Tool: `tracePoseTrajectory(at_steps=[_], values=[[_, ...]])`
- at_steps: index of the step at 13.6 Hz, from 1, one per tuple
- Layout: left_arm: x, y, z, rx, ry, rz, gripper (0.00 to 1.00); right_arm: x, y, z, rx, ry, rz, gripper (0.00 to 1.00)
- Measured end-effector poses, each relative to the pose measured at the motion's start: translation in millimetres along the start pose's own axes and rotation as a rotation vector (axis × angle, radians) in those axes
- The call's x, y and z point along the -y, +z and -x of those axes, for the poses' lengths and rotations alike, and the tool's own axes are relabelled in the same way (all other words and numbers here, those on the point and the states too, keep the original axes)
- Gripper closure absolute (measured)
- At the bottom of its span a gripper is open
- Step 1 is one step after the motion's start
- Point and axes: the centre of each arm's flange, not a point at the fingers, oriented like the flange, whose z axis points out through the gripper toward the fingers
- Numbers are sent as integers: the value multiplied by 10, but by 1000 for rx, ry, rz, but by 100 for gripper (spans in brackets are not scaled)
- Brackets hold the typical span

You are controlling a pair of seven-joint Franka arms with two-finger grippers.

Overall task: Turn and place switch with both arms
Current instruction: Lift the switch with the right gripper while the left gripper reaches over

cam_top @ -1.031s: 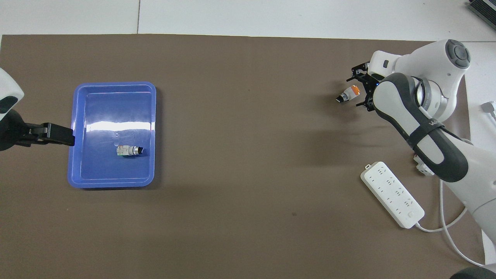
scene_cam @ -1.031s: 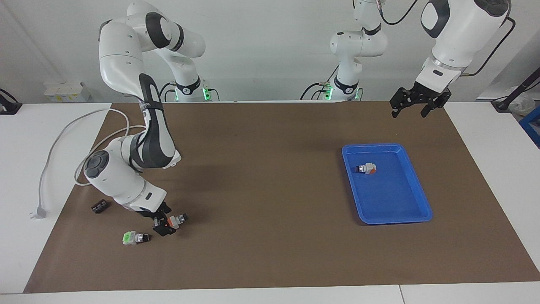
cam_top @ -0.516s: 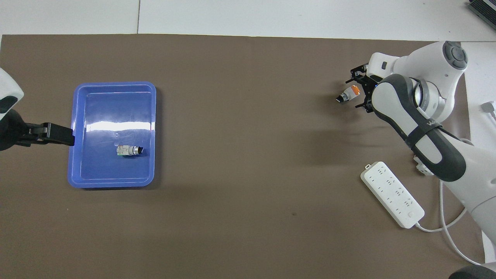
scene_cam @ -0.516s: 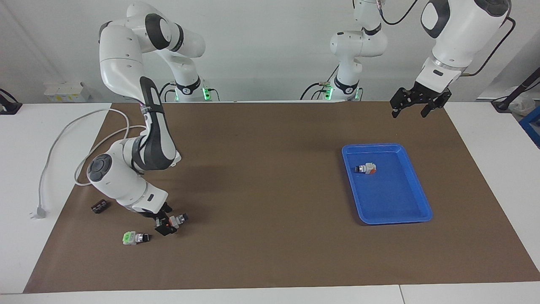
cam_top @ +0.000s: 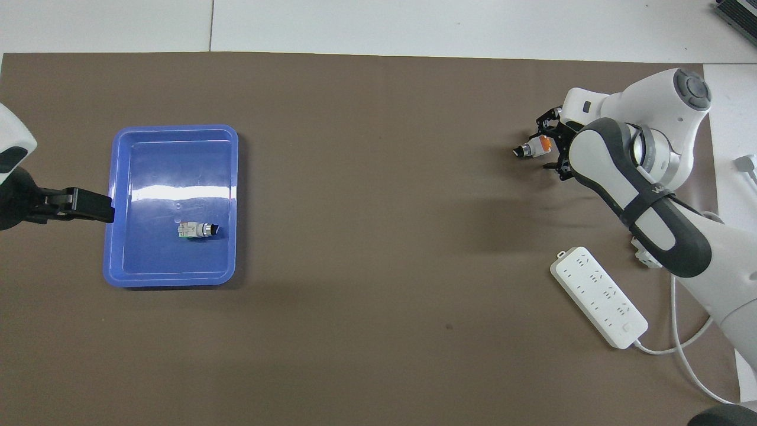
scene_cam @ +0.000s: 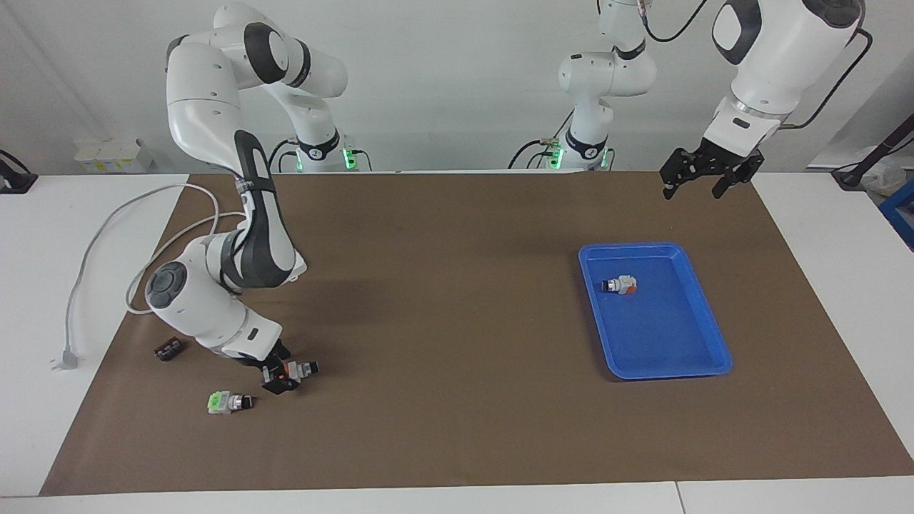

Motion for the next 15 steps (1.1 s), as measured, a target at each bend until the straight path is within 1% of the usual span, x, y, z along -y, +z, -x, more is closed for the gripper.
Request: tracePoseTrajectory(at_steps=[1, 2, 3, 4, 7, 9, 12, 13, 14, 15], values=[[-12, 0, 0, 0, 2, 0, 0, 5, -2, 8, 0, 2, 0, 32], [-24, 0, 0, 0, 4, 0, 0, -2, -21, 8, 1, 2, 5, 37], [-37, 0, 0, 0, 7, 0, 0, -4, -45, 8, 3, 2, 7, 49], [-49, -1, -1, -2, 9, 0, 0, 3, -52, 12, 2, 6, 5, 56], [-78, -12, -16, -16, 14, 2, 0, 9, -60, 14, -1, 44, 2, 56], [-114, 14, -11, -10, 14, 27, 0, 14, -113, 3, -1, 62, -2, 56], [-220, 59, 1, 3, 3, 135, 4, -27, -354, -173, -27, 77, -3, 56], [-251, 73, 7, 8, 0, 165, 8, -45, -490, -274, -32, 67, -6, 56], [-284, 83, 12, 13, -12, 196, 8, -59, -652, -407, -34, 53, -16, 56], [-321, 93, 15, 19, -33, 232, 15, -66, -805, -555, -43, 42, -25, 56]])
